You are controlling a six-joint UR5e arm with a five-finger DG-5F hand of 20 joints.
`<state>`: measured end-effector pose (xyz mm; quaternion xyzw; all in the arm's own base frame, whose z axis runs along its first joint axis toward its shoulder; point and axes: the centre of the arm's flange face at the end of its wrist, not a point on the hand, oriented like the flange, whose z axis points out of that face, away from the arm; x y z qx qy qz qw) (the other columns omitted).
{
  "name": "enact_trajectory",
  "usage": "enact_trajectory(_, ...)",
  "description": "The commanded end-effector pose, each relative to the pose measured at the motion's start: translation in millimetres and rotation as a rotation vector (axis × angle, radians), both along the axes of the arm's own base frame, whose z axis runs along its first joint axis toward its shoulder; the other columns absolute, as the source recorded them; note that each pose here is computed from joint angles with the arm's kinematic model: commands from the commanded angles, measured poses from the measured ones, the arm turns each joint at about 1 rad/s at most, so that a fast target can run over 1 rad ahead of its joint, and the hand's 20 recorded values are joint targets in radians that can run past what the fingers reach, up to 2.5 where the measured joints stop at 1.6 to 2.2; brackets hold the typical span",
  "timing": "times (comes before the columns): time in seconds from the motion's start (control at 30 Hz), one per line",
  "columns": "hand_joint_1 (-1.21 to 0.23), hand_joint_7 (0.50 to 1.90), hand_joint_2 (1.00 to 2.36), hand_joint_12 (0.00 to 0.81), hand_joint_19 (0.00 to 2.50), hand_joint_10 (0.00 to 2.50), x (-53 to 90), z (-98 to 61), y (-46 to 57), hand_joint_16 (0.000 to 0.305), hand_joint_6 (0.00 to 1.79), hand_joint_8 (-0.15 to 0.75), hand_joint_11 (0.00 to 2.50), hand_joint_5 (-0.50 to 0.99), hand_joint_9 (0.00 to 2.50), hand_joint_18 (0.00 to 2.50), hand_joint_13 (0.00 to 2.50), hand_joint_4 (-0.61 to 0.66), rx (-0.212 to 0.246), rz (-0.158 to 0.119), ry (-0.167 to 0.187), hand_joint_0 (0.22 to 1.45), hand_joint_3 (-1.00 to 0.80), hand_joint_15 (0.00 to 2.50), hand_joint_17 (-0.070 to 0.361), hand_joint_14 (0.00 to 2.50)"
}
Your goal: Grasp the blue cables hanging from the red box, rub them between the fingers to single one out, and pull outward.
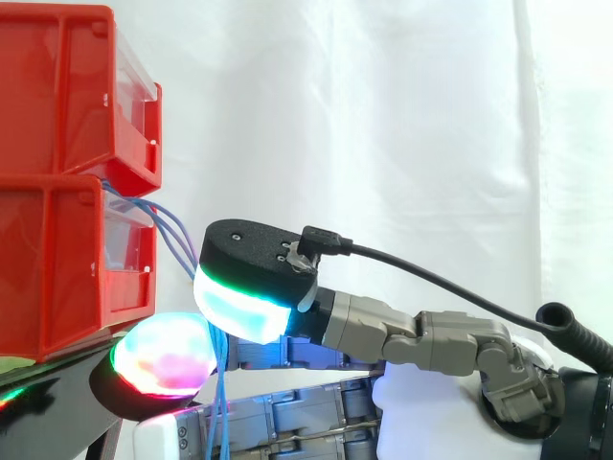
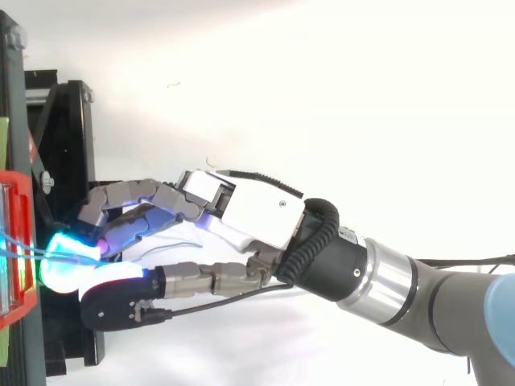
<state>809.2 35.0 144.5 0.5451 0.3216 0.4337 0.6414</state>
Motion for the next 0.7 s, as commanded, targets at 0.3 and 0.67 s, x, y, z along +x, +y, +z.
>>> enact_trajectory(0.3,-0.65,0.92,1.02,0.396,0.6,0.01,0.0,0.4,-5.8,0.05,0.86,0.3,0.5,-0.2,0.77,0.54,0.74,0.19,0.078,0.013,-0.019,0.59,-0.22,0.55,0.113,0.02)
enact_trajectory(0.67,-0.63,0.89,1.01,0.402,0.61,0.01,-7.2,7.3,-9.8,0.052,0.86,0.31,0.5,-0.2,0.77,0.53,0.73,0.2,0.121,0.04,0.031,0.53,-0.4,0.56,0.117,0.02)
